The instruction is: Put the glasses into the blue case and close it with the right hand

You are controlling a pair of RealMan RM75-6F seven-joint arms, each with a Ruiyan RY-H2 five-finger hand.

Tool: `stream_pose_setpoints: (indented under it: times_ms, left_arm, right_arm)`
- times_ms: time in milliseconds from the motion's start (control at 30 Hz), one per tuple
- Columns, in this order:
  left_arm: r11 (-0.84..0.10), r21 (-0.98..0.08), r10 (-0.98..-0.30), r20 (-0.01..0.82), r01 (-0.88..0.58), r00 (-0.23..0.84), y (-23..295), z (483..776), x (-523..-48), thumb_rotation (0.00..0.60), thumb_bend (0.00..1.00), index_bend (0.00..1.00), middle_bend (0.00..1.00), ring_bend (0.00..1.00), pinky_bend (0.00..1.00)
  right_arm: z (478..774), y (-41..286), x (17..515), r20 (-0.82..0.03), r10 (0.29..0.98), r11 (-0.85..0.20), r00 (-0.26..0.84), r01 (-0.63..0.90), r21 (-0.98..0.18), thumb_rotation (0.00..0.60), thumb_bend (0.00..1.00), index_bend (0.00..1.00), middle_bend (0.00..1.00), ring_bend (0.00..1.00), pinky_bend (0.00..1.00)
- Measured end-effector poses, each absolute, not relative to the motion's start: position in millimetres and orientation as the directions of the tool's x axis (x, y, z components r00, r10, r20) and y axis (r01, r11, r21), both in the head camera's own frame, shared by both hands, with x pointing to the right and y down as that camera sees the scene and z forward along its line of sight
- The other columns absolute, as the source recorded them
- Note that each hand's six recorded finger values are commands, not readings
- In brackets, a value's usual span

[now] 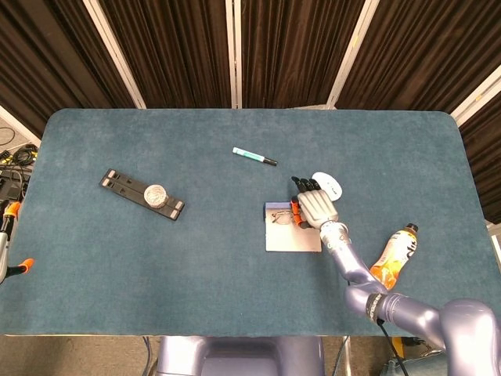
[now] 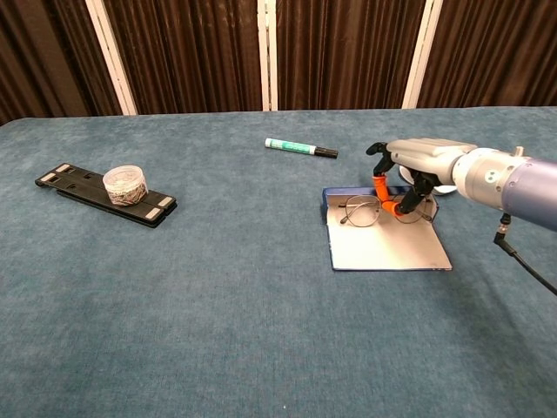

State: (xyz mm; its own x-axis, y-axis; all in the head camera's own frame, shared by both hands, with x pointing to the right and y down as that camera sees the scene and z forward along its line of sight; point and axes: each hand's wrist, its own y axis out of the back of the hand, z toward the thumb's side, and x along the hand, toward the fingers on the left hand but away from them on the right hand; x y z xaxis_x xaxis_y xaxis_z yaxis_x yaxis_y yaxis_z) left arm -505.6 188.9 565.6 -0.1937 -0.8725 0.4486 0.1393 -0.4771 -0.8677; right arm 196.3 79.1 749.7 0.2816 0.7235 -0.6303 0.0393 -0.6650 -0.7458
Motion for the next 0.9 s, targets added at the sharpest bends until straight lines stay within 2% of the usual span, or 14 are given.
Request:
stream_pose_setpoints:
  times_ms: [133, 267, 467, 600, 767, 900]
  left_arm:
    - [-0.479, -0.866, -0.871, 0.450, 0.141, -0.194, 189, 566, -506, 0.600, 0.00, 0.00, 0.00, 0.00, 0.00]
    - [-0.478, -0.867, -0.872, 0.449, 0.140, -0.194, 189, 566, -506, 0.600, 0.00, 0.00, 0.00, 0.00, 0.00]
    - [-0.485, -0.864, -0.868, 0.456, 0.138, -0.196, 189, 567, -506, 0.600, 0.00, 0.00, 0.00, 0.00, 0.00]
    - [-0.484, -0.864, -0.869, 0.455, 0.138, -0.193, 189, 567, -506, 0.600, 0.00, 0.00, 0.00, 0.00, 0.00]
    - [-0.484, -0.864, -0.869, 0.456, 0.139, -0.192, 189, 567, -505, 0.600, 0.00, 0.00, 0.00, 0.00, 0.00]
    - [-0.484, -0.864, -0.869, 0.455, 0.140, -0.195, 189, 567, -506, 0.600, 0.00, 0.00, 0.00, 0.00, 0.00]
  right_arm:
    - [749, 79, 193, -0.622, 0.731, -0.656, 0.282, 0.041, -0.753, 0.600, 0.36, 0.42, 0.00, 0.00, 0.00]
    - [746, 76, 192, -0.601, 0.750, -0.635, 0.276, 0.046, -0.771, 0.600, 0.34, 0.32, 0.00, 0.00, 0.00]
    - [735, 73, 192, -0.543, 0.792, -0.574, 0.281, 0.039, -0.818, 0.600, 0.26, 0.28, 0.00, 0.00, 0.00]
    - [728, 75, 190, -0.526, 0.796, -0.568, 0.300, 0.067, -0.821, 0.600, 0.18, 0.26, 0.00, 0.00, 0.00]
    - [721, 81, 186, -0.519, 0.782, -0.571, 0.344, 0.063, -0.818, 0.600, 0.04, 0.13, 0.00, 0.00, 0.00]
    - [725, 88, 185, -0.539, 0.763, -0.584, 0.356, 0.024, -0.811, 0.600, 0.02, 0.09, 0.00, 0.00, 0.00]
